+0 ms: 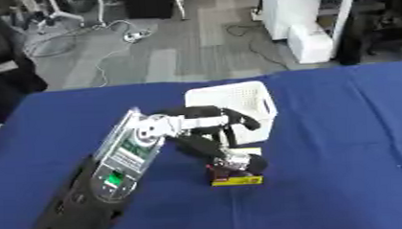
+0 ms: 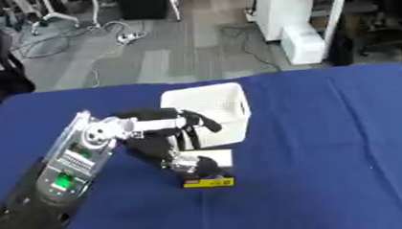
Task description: Pick up objects on the table and place them in the box.
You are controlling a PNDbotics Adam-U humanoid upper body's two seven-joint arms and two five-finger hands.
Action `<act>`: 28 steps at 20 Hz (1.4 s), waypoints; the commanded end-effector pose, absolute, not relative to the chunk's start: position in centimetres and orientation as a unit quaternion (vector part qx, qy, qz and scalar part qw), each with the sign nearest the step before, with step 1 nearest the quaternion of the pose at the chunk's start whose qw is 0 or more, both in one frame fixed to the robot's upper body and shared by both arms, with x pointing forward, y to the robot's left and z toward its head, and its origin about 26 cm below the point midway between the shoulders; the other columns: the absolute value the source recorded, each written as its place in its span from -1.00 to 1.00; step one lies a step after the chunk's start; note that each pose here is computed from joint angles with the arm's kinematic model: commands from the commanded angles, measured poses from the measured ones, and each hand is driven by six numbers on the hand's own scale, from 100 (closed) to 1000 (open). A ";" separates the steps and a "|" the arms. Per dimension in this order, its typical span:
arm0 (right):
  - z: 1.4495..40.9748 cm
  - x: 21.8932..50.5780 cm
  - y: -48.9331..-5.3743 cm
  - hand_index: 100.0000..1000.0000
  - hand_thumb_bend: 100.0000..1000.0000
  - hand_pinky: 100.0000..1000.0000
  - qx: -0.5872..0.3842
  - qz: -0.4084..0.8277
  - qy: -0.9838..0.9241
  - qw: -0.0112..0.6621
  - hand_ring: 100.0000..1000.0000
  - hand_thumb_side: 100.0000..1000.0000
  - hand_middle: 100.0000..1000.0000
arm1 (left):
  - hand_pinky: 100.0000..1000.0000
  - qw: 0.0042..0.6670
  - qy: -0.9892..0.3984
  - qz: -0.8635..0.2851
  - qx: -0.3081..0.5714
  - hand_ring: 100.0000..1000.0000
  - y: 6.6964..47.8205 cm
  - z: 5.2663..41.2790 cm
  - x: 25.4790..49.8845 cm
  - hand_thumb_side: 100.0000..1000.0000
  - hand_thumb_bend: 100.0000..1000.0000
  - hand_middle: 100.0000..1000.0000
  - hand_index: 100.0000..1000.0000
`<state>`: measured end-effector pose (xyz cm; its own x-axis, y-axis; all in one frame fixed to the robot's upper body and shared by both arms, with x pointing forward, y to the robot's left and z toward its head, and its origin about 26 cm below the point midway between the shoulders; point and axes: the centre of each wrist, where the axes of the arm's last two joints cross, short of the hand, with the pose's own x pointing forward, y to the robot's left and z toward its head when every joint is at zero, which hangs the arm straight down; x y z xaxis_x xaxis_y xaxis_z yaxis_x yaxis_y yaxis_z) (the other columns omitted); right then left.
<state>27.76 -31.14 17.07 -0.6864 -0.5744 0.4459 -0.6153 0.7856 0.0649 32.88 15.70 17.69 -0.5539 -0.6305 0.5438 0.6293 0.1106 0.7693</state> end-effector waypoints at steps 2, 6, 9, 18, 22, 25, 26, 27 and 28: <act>17.9 27.7 -31.4 -0.04 -1.00 -0.57 0.321 0.061 -0.919 0.222 -0.21 1.00 -0.23 | 0.18 0.467 -0.577 -0.670 0.001 0.47 15.7 18.2 32.8 0.69 -0.18 0.85 0.99; 17.9 27.7 -31.4 -0.04 -1.00 -0.57 0.321 0.062 -0.919 0.222 -0.21 1.00 -0.23 | 0.20 0.470 -0.573 -0.671 -0.001 0.54 15.6 17.9 32.9 0.69 -0.17 0.89 1.00; 17.9 27.7 -31.4 -0.04 -1.00 -0.57 0.321 0.063 -0.918 0.222 -0.21 1.00 -0.23 | 0.24 0.471 -0.570 -0.673 -0.002 0.60 15.5 17.7 32.9 0.68 -0.13 0.95 1.00; 18.0 27.7 -31.4 -0.03 -1.00 -0.57 0.323 0.063 -0.918 0.222 -0.21 1.00 -0.23 | 0.57 0.474 -0.548 -0.689 0.006 0.90 14.6 16.6 33.5 0.66 0.06 1.00 1.00; 18.0 27.7 -31.4 -0.03 -1.00 -0.57 0.324 0.063 -0.918 0.222 -0.21 1.00 -0.23 | 0.61 0.480 -0.538 -0.692 0.010 0.92 14.5 16.0 33.9 0.65 0.08 1.00 1.00; 18.1 27.7 -31.4 -0.03 -1.00 -0.57 0.324 0.063 -0.918 0.222 -0.21 1.00 -0.23 | 0.67 0.488 -0.531 -0.692 0.024 0.95 14.7 15.7 34.4 0.64 0.09 1.00 1.00; 18.1 27.7 -31.4 -0.03 -1.00 -0.57 0.324 0.063 -0.917 0.222 -0.21 1.00 -0.23 | 0.66 0.489 -0.530 -0.693 0.026 0.95 14.7 15.7 34.5 0.64 0.09 1.00 1.00; 18.1 27.7 -31.4 -0.03 -1.00 -0.57 0.324 0.063 -0.917 0.222 -0.21 1.00 -0.23 | 0.72 0.489 -0.528 -0.694 0.030 0.98 14.8 15.6 34.6 0.63 0.11 1.00 1.00; 18.1 27.7 -31.4 -0.03 -1.00 -0.57 0.324 0.063 -0.917 0.222 -0.21 1.00 -0.23 | 0.72 0.490 -0.526 -0.694 0.034 0.98 14.8 15.6 34.7 0.63 0.11 1.00 1.00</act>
<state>27.77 -31.14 17.09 -0.6820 -0.5760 0.4506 -0.6201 0.7821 0.0613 34.45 14.80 14.73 -0.5061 -0.7130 0.4853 0.6665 0.0338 0.7448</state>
